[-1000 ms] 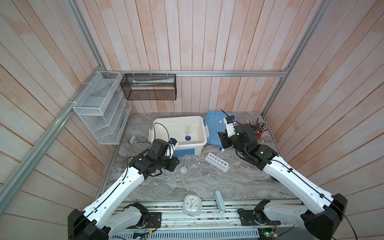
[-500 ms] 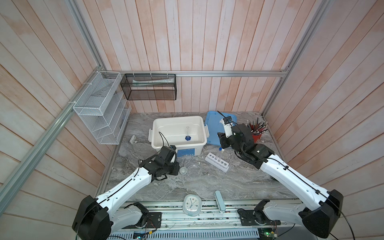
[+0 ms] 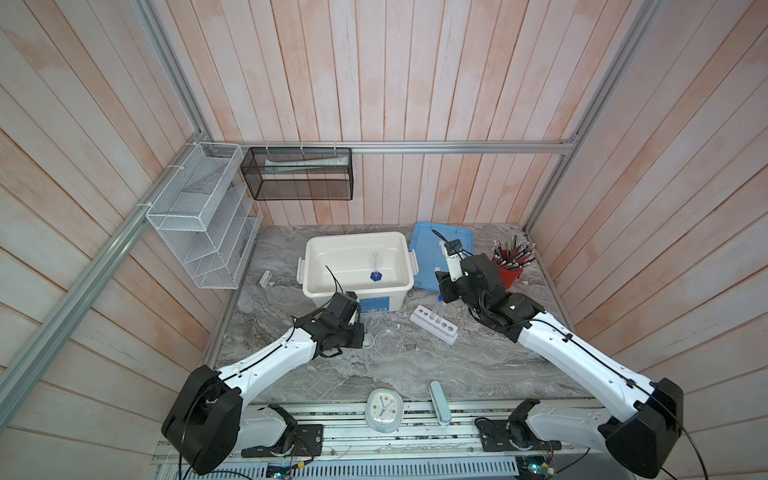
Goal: Organize the chemistry lab equipment
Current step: 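Lower the left gripper over the small white cup and close on its rim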
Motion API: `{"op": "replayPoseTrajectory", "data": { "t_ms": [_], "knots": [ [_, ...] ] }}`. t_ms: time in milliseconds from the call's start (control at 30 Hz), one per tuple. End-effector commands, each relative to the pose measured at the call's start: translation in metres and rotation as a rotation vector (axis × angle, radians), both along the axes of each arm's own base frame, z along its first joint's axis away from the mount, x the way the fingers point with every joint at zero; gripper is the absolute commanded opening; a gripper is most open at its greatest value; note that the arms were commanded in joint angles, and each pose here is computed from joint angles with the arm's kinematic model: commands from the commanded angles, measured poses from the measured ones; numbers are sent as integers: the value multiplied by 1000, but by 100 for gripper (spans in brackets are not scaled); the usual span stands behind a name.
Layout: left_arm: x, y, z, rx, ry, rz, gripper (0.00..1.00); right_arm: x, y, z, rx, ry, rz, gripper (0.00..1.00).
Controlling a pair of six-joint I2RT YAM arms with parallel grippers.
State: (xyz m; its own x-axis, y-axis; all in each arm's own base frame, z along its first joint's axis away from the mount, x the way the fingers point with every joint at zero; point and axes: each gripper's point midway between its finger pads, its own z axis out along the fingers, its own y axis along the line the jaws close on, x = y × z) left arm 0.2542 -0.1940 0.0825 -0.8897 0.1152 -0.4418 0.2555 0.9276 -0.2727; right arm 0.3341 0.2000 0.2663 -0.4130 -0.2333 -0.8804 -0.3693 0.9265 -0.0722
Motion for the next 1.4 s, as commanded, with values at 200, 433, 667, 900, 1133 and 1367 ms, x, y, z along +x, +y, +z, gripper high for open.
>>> {"op": "replayPoseTrajectory", "data": {
  "t_ms": [200,433,667,900,1133,1367],
  "knots": [
    [-5,-3,-25,54,36,-27,32,1,-8,0,0,-21,-18,44],
    [-4,-6,-37,70,57,-52,31,0,-10,-2,7,-19,-18,44],
    [-2,-10,-43,70,62,-68,30,0,-12,-4,7,-16,-23,44],
    [0,-10,-47,80,64,-69,25,0,-13,-5,9,-14,-26,44],
    [1,-10,-50,93,70,-76,14,0,-14,-8,8,-14,-30,44],
    [2,-10,-51,103,73,-86,5,1,-17,-10,9,-18,-37,44]
  ]
}}
